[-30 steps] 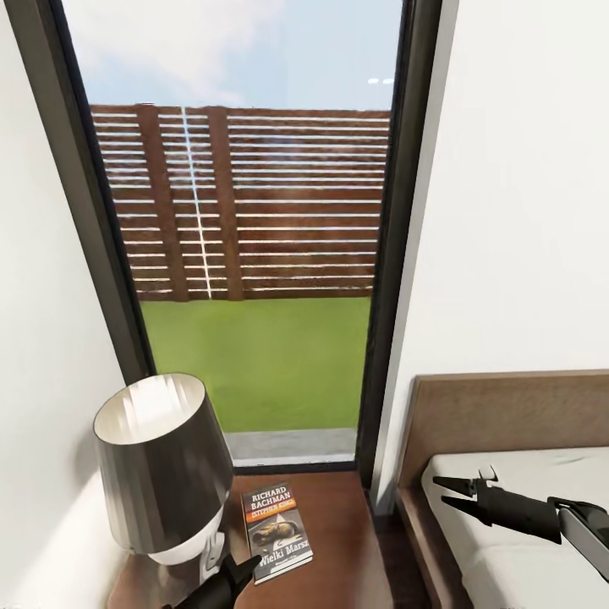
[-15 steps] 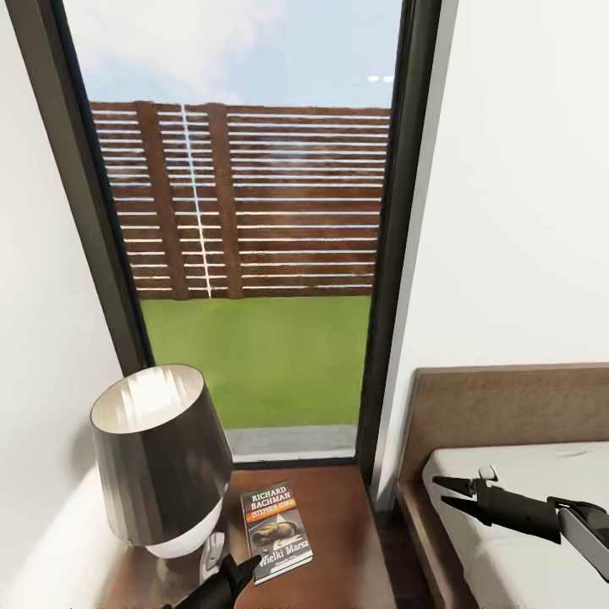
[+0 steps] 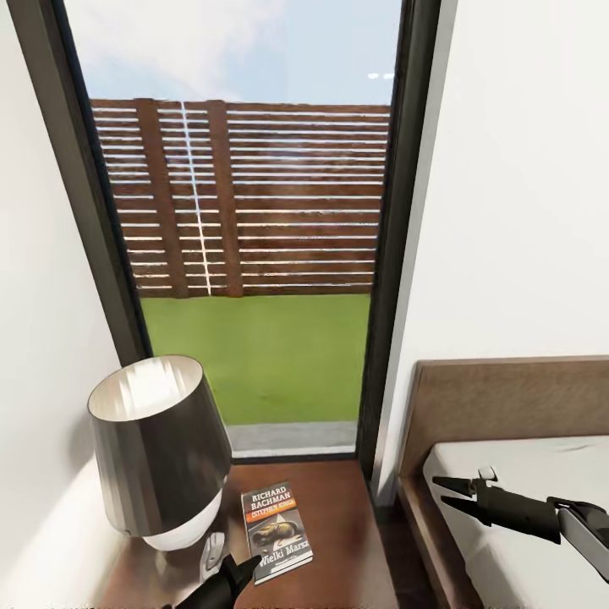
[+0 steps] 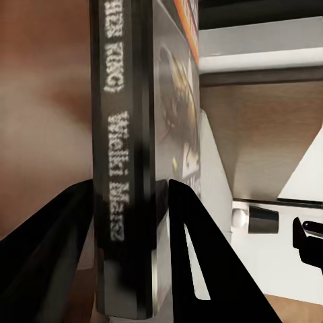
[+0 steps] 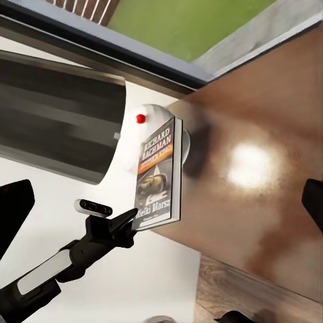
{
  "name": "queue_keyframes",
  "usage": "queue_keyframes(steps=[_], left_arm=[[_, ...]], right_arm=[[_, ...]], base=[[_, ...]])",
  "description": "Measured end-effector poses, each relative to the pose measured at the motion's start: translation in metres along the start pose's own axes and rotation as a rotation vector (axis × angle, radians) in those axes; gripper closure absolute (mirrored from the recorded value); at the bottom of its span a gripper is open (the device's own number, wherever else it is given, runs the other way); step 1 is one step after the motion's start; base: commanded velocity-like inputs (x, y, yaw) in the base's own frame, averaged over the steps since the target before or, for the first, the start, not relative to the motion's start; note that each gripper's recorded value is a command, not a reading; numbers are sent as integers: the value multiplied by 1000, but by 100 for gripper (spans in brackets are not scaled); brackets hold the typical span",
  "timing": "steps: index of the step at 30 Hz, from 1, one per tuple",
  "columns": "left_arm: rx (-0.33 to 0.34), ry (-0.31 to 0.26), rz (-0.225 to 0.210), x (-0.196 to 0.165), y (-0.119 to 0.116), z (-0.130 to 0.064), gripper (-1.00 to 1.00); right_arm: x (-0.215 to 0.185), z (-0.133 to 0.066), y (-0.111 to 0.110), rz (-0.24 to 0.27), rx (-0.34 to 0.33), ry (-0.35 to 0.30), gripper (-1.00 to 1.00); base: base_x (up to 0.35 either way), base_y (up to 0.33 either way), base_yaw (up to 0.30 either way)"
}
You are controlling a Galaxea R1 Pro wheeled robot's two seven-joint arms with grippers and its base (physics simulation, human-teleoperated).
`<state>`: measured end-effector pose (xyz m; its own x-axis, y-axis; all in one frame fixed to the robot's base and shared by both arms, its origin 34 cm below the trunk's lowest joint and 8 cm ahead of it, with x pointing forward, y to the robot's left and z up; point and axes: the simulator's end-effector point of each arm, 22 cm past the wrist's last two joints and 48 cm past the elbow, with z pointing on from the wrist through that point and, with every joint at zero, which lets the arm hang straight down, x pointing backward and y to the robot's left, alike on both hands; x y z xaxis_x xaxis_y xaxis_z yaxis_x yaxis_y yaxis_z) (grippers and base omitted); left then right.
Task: In the bedroom, move the book from the bed onto either nightstand, and place the two sandals side by side next to the bed.
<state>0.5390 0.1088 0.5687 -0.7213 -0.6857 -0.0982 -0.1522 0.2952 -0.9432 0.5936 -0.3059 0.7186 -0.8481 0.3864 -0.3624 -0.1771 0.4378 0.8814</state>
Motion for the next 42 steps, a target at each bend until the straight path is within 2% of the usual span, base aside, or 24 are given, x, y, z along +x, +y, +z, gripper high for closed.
queue_keyframes(steps=[42], left_arm=[[-2,-2,3,18,83,17,100]], right_arm=[[43,19,-72,-2,0,0,-100]], base=[[0,0,0]])
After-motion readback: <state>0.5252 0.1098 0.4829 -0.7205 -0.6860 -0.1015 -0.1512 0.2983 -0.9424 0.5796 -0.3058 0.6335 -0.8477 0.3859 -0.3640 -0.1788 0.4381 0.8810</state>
